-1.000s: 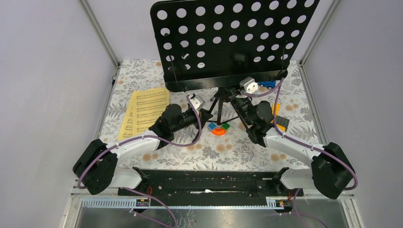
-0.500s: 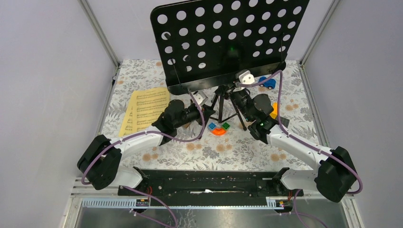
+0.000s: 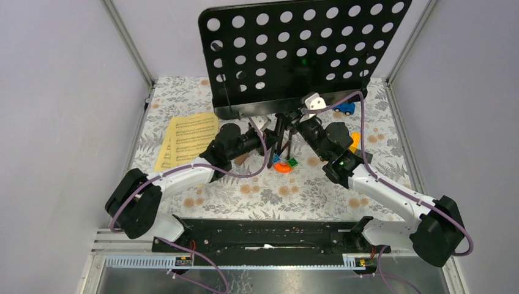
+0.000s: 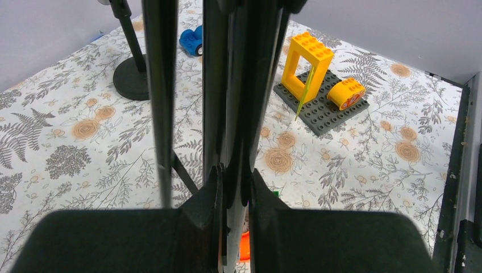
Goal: Pack up the instrument practice props
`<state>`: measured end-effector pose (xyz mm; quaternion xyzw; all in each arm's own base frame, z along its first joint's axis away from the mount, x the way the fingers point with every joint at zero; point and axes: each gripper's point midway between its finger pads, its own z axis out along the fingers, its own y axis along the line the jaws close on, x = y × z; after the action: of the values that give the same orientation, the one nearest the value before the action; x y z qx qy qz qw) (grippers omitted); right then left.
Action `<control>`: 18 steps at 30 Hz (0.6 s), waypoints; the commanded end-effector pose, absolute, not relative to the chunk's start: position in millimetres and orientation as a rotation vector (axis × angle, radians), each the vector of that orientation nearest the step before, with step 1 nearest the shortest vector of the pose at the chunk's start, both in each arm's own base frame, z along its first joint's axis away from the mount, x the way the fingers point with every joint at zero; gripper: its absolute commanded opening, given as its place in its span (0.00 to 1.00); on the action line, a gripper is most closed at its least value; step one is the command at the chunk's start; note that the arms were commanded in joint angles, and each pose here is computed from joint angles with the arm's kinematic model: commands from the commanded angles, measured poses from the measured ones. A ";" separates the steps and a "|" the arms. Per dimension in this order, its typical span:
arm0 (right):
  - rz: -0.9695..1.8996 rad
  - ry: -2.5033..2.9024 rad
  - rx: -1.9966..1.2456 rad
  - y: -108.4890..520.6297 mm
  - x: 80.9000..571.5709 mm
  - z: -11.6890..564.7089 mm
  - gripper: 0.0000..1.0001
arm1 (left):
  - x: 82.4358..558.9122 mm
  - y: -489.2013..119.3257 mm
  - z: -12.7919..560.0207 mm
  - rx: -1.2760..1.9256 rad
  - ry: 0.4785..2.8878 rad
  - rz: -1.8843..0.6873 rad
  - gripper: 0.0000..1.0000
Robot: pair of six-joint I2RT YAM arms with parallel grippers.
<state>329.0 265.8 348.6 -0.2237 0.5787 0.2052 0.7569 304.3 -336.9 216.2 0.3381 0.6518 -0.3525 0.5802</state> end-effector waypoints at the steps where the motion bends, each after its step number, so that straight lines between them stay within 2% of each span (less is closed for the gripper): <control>1: 0.502 1.222 -0.546 275.2 307.0 355.0 0.44 | 320.1 -324.4 365.3 0.549 1.084 -0.844 0.00; 10: 0.538 1.128 -0.454 266.0 301.3 390.7 0.52 | 320.2 -326.7 347.8 0.551 1.127 -0.864 0.00; 13: 0.554 1.122 -0.444 263.7 297.4 394.1 0.59 | 320.3 -326.8 343.3 0.548 1.141 -0.869 0.00; 18: 0.574 1.149 -0.444 258.7 289.6 387.6 0.79 | 319.5 -325.0 334.2 0.543 1.156 -0.869 0.00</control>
<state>311.9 262.8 352.3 -0.2177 0.5749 0.2285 0.7549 311.4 -335.6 220.9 0.3029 0.6573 -0.3630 0.5869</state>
